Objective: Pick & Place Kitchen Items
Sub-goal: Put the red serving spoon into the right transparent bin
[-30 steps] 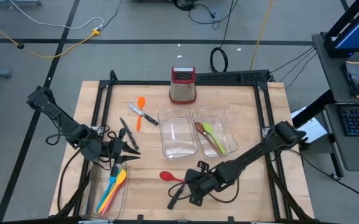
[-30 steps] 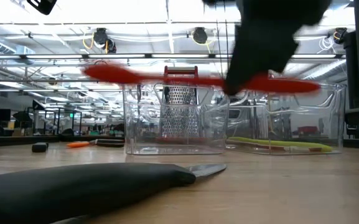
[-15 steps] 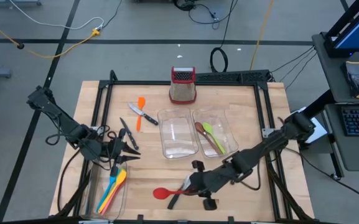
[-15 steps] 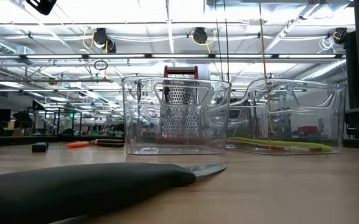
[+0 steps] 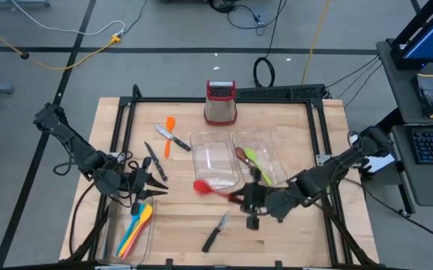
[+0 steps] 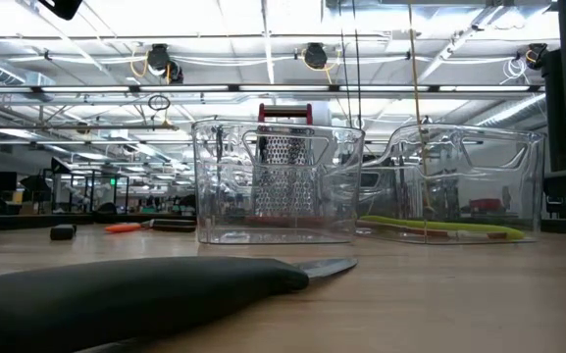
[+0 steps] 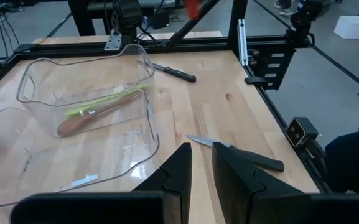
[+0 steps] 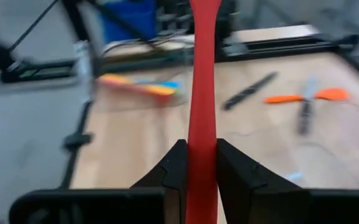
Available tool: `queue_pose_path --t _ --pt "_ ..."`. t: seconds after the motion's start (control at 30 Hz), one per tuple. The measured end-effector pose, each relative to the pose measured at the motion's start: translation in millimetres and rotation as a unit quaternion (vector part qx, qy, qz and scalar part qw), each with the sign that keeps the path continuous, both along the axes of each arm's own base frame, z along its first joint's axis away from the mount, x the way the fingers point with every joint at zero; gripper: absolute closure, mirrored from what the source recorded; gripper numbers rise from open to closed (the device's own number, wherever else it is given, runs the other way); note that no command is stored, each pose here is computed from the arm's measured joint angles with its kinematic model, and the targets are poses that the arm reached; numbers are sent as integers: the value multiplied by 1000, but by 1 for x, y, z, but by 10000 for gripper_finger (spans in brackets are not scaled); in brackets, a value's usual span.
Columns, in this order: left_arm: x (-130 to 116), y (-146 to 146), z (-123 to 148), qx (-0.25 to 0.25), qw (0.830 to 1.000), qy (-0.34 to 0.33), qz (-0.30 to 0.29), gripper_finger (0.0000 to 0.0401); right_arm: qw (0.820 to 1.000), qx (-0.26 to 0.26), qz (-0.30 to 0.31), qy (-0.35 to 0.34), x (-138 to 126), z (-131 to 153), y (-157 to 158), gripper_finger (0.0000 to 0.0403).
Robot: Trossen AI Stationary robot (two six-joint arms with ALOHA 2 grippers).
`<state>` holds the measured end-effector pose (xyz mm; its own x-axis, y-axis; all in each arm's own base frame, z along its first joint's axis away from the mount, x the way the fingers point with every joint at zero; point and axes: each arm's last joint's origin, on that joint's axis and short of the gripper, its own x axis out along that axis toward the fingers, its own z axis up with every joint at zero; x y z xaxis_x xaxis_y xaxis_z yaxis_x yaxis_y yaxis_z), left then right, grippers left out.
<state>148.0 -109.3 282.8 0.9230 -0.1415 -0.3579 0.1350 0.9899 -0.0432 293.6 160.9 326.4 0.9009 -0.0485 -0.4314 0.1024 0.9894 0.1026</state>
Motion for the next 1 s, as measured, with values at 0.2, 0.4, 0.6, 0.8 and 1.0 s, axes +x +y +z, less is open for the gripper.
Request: queue_pose_path --t 0.2,0.4,0.6,0.8,1.0 --pt "0 -1 1 -2 1000 -3 -2 336 994 32 -84 -60 -33 -15 -24 356" --pt "6 -7 3 -4 1000 -30 -7 336 973 120 -79 -179 -70 -50 -47 356" --pt "26 -20 4 12 997 -79 -16 336 926 217 -26 -306 -107 -94 -68 356" --pt "50 -19 -3 25 995 -100 12 336 887 270 16 -373 -136 -121 -87 356" --pt "66 -7 -9 8 996 -87 21 336 867 335 -1 -368 -143 -132 -95 356"
